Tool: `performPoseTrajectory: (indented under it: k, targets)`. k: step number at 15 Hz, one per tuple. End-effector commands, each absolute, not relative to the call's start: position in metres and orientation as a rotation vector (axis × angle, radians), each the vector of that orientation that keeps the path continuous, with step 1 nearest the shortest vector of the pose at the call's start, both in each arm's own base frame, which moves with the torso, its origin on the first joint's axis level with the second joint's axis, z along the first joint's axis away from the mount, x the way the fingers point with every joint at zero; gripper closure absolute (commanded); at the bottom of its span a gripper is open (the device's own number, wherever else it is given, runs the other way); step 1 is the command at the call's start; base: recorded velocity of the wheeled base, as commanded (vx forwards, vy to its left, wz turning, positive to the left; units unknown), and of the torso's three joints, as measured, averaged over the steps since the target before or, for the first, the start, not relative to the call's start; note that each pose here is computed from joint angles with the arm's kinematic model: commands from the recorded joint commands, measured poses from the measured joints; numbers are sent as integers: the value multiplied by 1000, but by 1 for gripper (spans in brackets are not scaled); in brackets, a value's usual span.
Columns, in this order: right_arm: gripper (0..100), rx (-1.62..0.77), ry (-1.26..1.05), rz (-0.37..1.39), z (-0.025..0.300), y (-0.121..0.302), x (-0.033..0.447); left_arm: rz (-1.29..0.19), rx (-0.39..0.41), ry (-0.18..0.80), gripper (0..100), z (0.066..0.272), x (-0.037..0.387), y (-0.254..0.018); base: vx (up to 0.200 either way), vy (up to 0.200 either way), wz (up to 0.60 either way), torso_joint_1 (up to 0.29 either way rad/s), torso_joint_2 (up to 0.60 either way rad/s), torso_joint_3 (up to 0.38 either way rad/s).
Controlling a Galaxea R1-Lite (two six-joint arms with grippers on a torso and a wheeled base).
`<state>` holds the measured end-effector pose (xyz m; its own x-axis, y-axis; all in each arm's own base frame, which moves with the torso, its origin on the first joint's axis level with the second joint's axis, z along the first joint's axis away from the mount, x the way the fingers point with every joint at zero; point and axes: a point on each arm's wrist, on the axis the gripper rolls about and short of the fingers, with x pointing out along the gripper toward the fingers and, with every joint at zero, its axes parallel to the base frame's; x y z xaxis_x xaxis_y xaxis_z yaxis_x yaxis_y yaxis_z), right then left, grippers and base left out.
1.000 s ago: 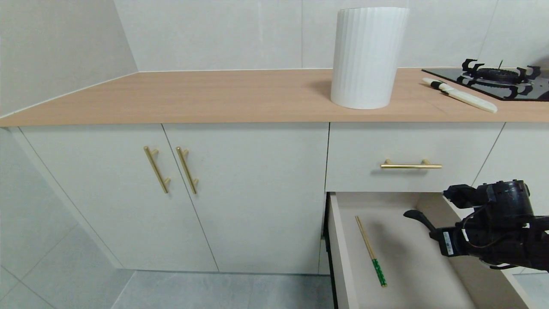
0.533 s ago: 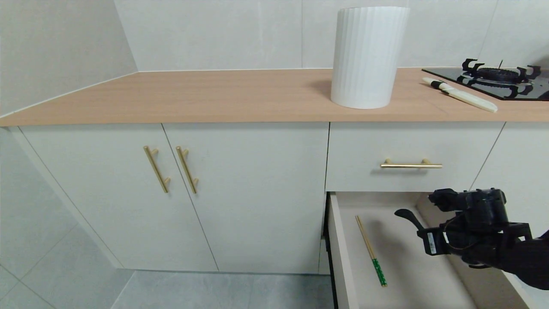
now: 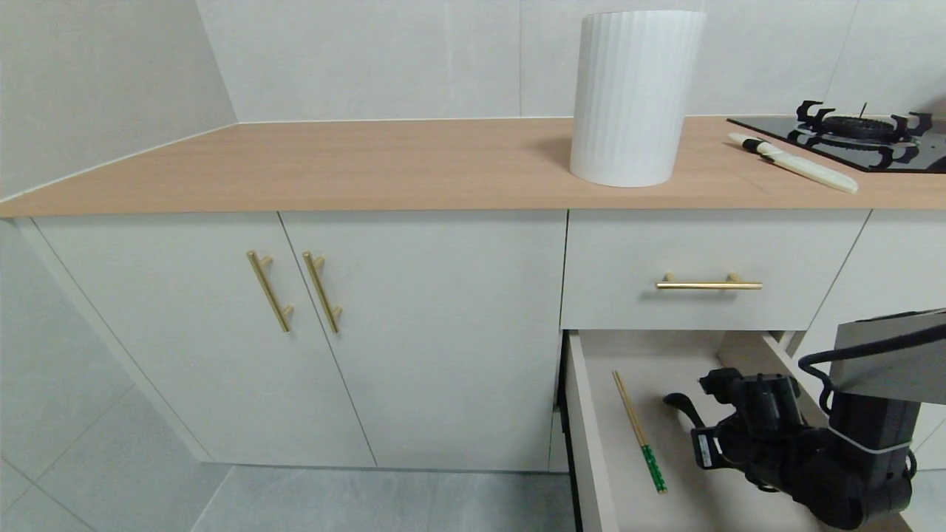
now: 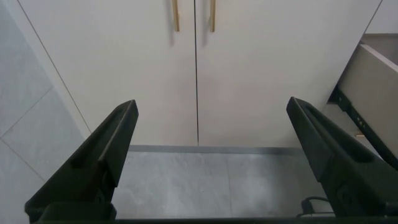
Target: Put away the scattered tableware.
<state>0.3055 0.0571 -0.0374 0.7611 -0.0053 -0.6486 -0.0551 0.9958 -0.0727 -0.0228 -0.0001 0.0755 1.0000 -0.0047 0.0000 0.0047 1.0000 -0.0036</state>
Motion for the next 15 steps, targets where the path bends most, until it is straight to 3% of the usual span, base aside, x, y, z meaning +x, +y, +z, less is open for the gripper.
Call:
performPoseTrajectory:
  k: [1,4,14,15]
  targets:
    - [100,-103,766,24,-60,57,304,-5,-3,0,0,75,-23,0,0,0,0,0,0,0]
    - [100,-128,752,-26,-74,58,311,-5,-3,0,0,75,-23,0,0,0,0,0,0,0]
    - [100,-124,732,-31,-73,58,313,-5,-5,2,0,76,-23,0,0,0,0,0,0,0]
    - [0,-123,730,-31,-72,58,313,-5,-5,2,0,76,-23,0,0,0,0,0,0,0]
